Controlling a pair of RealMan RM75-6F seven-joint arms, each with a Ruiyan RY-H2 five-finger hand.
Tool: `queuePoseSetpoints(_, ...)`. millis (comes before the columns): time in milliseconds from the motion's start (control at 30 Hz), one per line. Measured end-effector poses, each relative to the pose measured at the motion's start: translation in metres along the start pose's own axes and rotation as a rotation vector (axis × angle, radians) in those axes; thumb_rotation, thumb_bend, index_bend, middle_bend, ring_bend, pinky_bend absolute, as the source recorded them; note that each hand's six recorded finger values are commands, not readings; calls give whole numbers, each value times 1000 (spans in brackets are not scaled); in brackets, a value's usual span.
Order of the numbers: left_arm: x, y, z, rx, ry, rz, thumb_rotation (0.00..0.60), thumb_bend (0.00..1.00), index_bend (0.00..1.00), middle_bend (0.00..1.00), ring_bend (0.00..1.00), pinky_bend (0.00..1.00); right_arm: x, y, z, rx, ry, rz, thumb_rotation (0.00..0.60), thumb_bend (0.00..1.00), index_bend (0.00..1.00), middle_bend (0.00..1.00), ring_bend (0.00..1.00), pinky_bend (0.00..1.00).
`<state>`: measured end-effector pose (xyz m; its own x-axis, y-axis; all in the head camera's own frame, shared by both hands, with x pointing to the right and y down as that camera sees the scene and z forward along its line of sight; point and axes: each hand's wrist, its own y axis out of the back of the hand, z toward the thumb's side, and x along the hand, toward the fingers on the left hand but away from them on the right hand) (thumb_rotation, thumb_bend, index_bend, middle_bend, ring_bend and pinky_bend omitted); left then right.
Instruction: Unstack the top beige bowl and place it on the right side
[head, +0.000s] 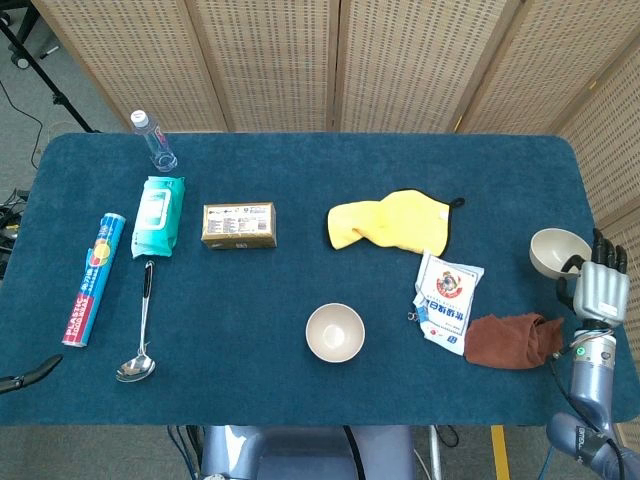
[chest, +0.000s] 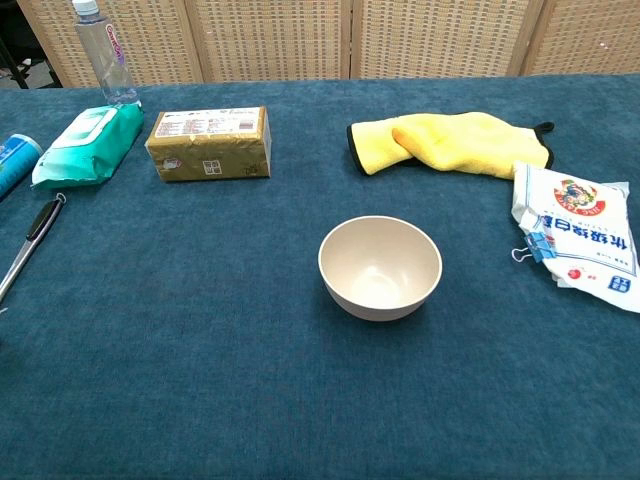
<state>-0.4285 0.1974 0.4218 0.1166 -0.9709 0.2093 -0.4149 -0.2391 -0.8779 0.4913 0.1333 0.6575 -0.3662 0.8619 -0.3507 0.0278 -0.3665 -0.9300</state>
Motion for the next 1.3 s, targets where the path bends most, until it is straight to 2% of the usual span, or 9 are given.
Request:
queuePoseSetpoints(233,1,-5,4,-3,-9,-8,322,102,0,0,0,0,2,-3,-18,-16,-35,9,600,443,579,0,0,0)
queuePoseSetpoints(900,-1,2,6,4,-17,-1,323,103,0,0,0,0,25,-33,-24,-64,-71,81,600,414,579,0,0,0)
queuePoseSetpoints(1067,-1,0,6,0,-16,-5,323,102,0,0,0,0,25,-31,-23,-69,-64,75,600,365,553,0,0,0)
queuePoseSetpoints(1300,0,0,7,-3,-20,-4,323,103,0,0,0,0,25,-25,-23,-75,-57,64,600,352,527,0,0,0)
